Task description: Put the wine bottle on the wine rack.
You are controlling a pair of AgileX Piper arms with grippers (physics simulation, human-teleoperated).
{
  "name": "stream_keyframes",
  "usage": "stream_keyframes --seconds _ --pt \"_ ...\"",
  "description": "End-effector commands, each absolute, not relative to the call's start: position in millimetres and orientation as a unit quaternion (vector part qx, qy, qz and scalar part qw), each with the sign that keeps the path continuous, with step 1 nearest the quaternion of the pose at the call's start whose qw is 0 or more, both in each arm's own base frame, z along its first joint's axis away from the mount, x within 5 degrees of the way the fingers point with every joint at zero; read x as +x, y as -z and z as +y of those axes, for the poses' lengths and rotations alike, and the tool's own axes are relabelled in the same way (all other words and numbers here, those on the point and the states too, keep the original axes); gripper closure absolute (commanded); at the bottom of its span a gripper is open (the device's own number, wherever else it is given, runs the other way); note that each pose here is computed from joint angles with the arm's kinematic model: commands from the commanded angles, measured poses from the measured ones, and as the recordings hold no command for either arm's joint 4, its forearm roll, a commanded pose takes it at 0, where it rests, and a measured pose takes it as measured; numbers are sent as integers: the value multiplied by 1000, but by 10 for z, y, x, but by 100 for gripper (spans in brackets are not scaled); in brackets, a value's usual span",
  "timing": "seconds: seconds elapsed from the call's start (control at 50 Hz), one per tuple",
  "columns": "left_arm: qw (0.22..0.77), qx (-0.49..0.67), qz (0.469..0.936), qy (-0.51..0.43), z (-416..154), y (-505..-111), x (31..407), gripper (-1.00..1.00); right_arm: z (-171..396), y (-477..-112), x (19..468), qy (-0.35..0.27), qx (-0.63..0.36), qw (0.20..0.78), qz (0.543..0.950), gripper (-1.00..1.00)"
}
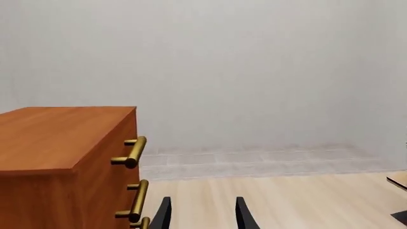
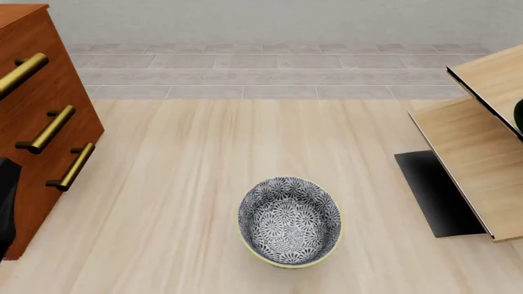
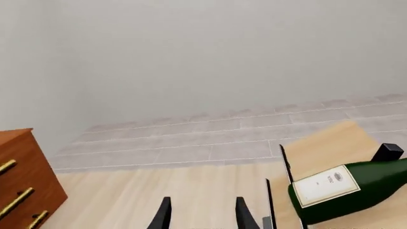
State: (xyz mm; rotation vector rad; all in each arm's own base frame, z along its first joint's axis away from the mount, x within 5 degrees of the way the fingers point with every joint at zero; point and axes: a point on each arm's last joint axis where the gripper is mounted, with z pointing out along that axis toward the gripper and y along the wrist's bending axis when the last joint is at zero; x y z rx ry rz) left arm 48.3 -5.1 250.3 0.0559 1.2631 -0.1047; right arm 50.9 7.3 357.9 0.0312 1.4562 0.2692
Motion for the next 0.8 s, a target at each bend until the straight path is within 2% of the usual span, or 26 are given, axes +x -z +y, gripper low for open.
stream_keyframes --seconds 0.02,0.16,0.4,0.42,0.48,0.8 --pt "819 27 570 54 -47 -2724 416 -100 46 -3461 217 -136 -20 753 644 -100" --pt "828 28 557 56 -43 -2876 361 -100 3 -3489 10 -136 -48 765 627 -100" --pt "843 32 533 60 -25 -3242 189 -100 -104 -3831 -344 -132 -76 793 590 -100" --pt "845 32 531 57 21 -3726 -160 -100 -132 -3906 -420 -129 -84 799 581 -100" --pt "849 31 525 59 41 -3885 -314 -100 -157 -3967 -489 -127 -89 802 577 -100" --pt "863 41 501 55 95 -4173 -648 -100 -290 -4271 -919 -115 -92 825 546 -100"
